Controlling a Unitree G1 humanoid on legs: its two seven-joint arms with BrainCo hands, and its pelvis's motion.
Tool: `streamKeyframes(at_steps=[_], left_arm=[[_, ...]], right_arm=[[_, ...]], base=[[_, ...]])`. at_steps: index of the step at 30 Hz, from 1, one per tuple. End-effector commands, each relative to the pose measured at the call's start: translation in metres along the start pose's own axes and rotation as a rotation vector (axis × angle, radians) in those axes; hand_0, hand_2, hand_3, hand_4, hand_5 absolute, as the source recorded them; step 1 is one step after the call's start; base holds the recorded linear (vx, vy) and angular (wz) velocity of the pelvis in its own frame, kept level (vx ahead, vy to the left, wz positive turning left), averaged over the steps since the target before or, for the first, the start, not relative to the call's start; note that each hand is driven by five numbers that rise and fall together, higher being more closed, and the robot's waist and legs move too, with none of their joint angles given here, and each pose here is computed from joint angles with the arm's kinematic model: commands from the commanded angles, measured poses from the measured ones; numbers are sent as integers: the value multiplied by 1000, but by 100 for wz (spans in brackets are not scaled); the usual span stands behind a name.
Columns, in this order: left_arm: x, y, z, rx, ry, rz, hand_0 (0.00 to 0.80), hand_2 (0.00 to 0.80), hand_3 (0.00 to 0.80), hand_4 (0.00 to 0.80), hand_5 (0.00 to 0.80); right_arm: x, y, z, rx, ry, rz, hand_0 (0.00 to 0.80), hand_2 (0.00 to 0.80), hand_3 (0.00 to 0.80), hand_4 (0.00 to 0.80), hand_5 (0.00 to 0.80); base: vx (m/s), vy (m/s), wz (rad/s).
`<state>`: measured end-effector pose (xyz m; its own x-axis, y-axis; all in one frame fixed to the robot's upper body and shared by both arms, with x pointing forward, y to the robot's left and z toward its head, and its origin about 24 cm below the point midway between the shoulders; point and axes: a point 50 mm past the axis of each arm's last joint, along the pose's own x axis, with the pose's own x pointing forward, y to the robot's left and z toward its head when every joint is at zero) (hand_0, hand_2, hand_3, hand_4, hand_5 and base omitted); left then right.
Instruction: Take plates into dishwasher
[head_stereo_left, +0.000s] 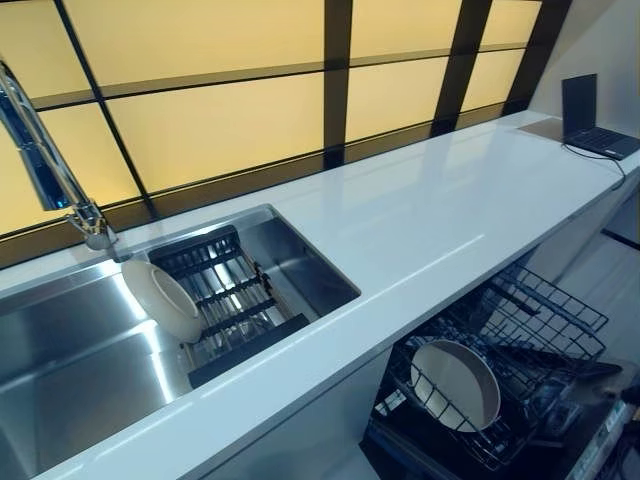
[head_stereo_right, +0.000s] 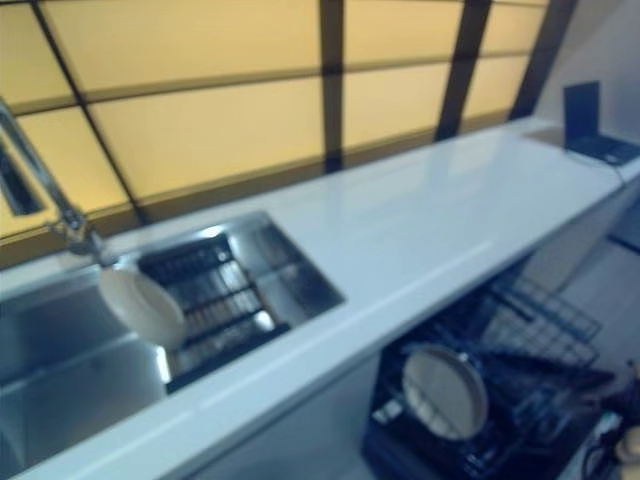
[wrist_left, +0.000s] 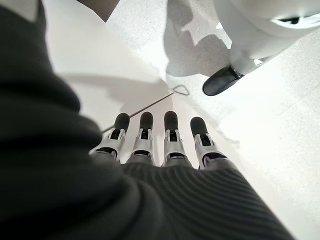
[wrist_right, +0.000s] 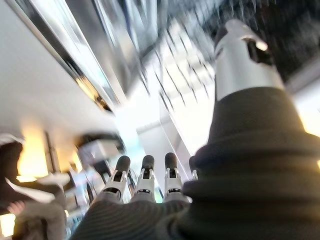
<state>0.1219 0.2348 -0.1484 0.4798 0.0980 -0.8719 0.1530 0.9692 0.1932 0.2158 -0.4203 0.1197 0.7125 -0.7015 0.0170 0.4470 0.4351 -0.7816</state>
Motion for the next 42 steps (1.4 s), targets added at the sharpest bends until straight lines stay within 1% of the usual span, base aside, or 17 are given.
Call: streamKeyframes(at_steps=[1, 3, 4, 5, 8, 13, 16, 20, 25, 29, 32, 34, 37, 40, 42], left_arm=[[-3, 15, -9, -23, 5, 55, 0, 0, 0, 0, 0], [-4, 14, -13, -46, 14, 63, 0, 0, 0, 0, 0], [-4, 14, -14, -50, 16, 66, 0, 0, 0, 0, 0], [-5, 15, -16, -60, 21, 70, 0, 0, 0, 0, 0], [-6, 16, -20, -76, 32, 75, 0, 0, 0, 0, 0], [-6, 15, -24, -96, 45, 85, 0, 0, 0, 0, 0], [-7, 15, -26, -97, 60, 93, 0, 0, 0, 0, 0], [-8, 17, -31, -103, 87, 102, 0, 0, 0, 0, 0], [-8, 16, -35, -129, 110, 116, 0, 0, 0, 0, 0], [-9, 16, -38, -146, 128, 126, 0, 0, 0, 0, 0], [-10, 19, -41, -156, 134, 136, 0, 0, 0, 0, 0], [-12, 23, -42, -149, 136, 143, 0, 0, 0, 0, 0], [-11, 26, -39, -139, 131, 144, 0, 0, 0, 0, 0], [-10, 28, -32, -111, 121, 137, 0, 0, 0, 0, 0], [-9, 31, -27, -99, 111, 136, 0, 0, 0, 0, 0]], right_arm=[[-14, -32, 65, 19, -349, -110, 0, 0, 0, 0, 0], [-24, -49, 91, 27, -516, -155, 0, 0, 0, 0, 0], [-26, -53, 96, 31, -552, -163, 0, 0, 0, 0, 0], [-33, -63, 111, 30, -652, -182, 0, 0, 0, 0, 0], [-44, -80, 138, 16, -810, -196, 0, 0, 0, 0, 0], [-65, -97, 179, -36, -1032, -176, 0, 0, 0, 0, 0], [-76, -98, 200, -74, -1133, -144, 0, 0, 0, 0, 0], [-87, -93, 228, -144, -1218, -72, 0, 0, 0, 0, 0], [-91, -79, 252, -216, -1281, 5, 0, 0, 0, 0, 0], [-93, -66, 264, -301, -1328, 21, 0, 0, 0, 0, 0], [-95, -59, 270, -365, -1367, -22, 0, 0, 0, 0, 0], [-96, -53, 281, -487, -1418, -126, 0, 0, 0, 0, 0], [-93, -50, 293, -529, -1431, -162, 0, 0, 0, 0, 0], [-86, -45, 295, -566, -1439, -188, 0, 0, 0, 0, 0], [-86, -42, 295, -627, -1475, -239, 0, 0, 0, 0, 0]], base=[[62, 89, -4], [65, 111, -7], [56, 109, -13], [49, 96, -11], [62, 104, -3], [71, 93, 4], [52, 81, 19], [73, 98, 19], [96, 130, 19], [113, 162, 29], [80, 142, 27], [112, 226, 33], [80, 204, 32], [85, 202, 40], [67, 169, 49]])
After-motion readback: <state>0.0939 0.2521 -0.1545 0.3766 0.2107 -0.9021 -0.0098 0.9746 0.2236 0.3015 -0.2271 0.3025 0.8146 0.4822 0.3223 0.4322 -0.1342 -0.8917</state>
